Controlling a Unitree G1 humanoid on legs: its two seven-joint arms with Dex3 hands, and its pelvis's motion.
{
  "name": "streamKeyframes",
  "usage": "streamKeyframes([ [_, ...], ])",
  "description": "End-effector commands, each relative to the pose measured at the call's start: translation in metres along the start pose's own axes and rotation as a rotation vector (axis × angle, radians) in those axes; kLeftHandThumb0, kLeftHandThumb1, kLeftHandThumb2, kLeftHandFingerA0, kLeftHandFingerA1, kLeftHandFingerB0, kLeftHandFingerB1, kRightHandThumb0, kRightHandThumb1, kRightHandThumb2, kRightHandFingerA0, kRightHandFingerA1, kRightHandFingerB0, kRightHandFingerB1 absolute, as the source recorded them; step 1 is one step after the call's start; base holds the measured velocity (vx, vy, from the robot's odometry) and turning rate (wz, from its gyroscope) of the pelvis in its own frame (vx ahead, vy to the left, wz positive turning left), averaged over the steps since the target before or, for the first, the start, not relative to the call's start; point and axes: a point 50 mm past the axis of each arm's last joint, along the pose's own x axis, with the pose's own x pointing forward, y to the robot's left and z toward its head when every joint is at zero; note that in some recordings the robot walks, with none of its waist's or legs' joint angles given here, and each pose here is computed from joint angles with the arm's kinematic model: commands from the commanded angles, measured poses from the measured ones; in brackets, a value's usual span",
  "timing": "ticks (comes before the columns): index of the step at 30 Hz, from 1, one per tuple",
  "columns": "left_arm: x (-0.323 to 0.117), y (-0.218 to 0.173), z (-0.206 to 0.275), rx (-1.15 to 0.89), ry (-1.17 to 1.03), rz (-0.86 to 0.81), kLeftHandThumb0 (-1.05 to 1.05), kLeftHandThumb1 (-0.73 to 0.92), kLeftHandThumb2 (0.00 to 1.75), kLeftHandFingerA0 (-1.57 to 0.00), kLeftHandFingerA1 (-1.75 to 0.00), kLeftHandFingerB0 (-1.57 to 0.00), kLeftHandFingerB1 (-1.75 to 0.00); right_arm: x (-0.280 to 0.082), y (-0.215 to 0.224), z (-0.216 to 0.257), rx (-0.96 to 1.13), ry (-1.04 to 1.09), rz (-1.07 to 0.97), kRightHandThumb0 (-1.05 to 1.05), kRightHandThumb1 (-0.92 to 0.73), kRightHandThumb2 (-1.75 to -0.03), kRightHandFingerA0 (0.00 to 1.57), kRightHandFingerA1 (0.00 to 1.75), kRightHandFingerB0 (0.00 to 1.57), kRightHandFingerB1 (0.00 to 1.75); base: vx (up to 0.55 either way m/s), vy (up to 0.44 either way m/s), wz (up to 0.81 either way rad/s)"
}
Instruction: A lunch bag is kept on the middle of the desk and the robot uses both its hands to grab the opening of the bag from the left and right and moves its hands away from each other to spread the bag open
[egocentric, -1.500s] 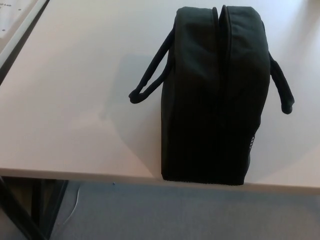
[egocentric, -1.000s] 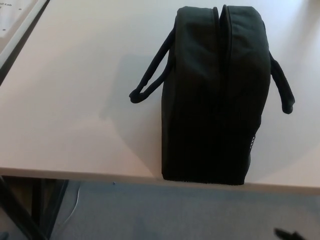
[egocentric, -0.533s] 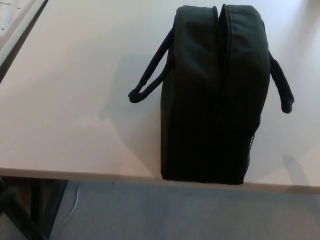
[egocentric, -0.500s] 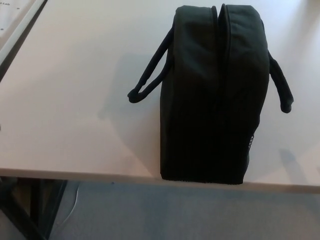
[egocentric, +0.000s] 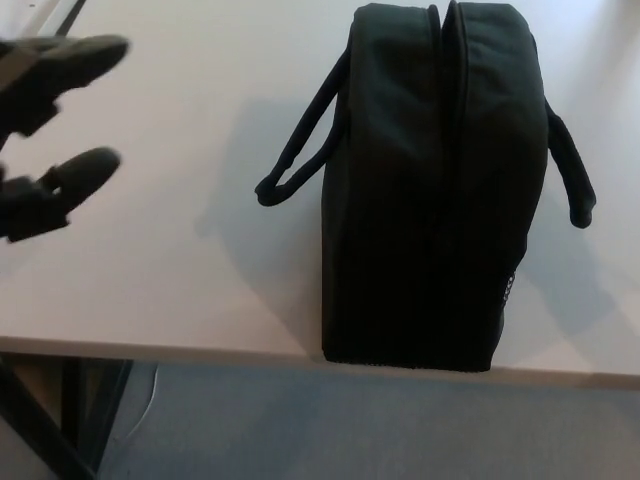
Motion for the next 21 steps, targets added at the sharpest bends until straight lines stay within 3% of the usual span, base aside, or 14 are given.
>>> streamKeyframes([
  [1,0.049,-0.065,0.048,0.092,-0.525,-0.258,-0.15,0.52,0.56,-0.73,-0.49,-0.58,-0.39,0.072,0.009,0.023,-0.189,-0.164,0.177,-0.27,-0.5,-0.55,0.61,0.41,0.33,0.32,0.0,0.0,0.0],
  [3,0.049,-0.08,0.053,0.053,-0.546,-0.317,-0.16,0.56,0.57,-0.71,-0.51,-0.59,-0.39,0.082,0.016,0.029,-0.193,-0.176,0.197,-0.28,-0.5,-0.55,0.53,0.38,0.32,0.32,0.0,0.0,0.0],
  [5,0.042,-0.1,0.059,0.071,-0.599,-0.417,-0.15,0.59,0.59,-0.7,-0.5,-0.53,-0.38,0.092,0.024,0.039,-0.206,-0.205,0.225,-0.3,-0.5,-0.55,0.54,0.38,0.33,0.32,0.0,0.0,0.0],
  [7,0.036,-0.11,0.062,0.073,-0.627,-0.453,-0.16,0.56,0.58,-0.7,-0.48,-0.54,-0.37,0.097,0.03,0.044,-0.211,-0.218,0.245,-0.31,-0.51,-0.56,0.51,0.37,0.33,0.32,0.0,0.0,0.0],
  [8,0.03,-0.116,0.064,0.078,-0.652,-0.469,-0.2,0.54,0.57,-0.69,-0.48,-0.53,-0.37,0.102,0.035,0.05,-0.222,-0.226,0.268,-0.3,-0.52,-0.56,0.57,0.38,0.32,0.32,0.0,0.0,0.0],
  [10,0.023,-0.13,0.068,0.092,-0.687,-0.5,-0.22,0.54,0.57,-0.69,-0.49,-0.5,-0.36,0.107,0.042,0.058,-0.237,-0.256,0.292,-0.29,-0.5,-0.55,0.51,0.37,0.34,0.32,0.0,0.0,0.0],
  [14,0.02,-0.141,0.074,0.082,-0.724,-0.516,-0.19,0.56,0.57,-0.63,-0.54,-0.5,-0.36,0.114,0.054,0.073,-0.257,-0.301,0.358,-0.27,-0.52,-0.56,0.49,0.37,0.32,0.32,0.0,0.0,0.0],
  [18,0.023,-0.149,0.077,0.073,-0.738,-0.496,-0.19,0.55,0.57,-0.71,-0.52,-0.57,-0.38,0.117,0.063,0.085,-0.258,-0.346,0.374,-0.25,-0.51,-0.55,0.48,0.37,0.36,0.33,0.0,0.0,0.0],
  [21,0.028,-0.153,0.078,0.064,-0.741,-0.484,-0.19,0.57,0.58,-0.68,-0.53,-0.55,-0.37,0.117,0.071,0.096,-0.247,-0.388,0.389,-0.25,-0.51,-0.55,0.51,0.38,0.36,0.33,0.0,0.0,0.0],
])
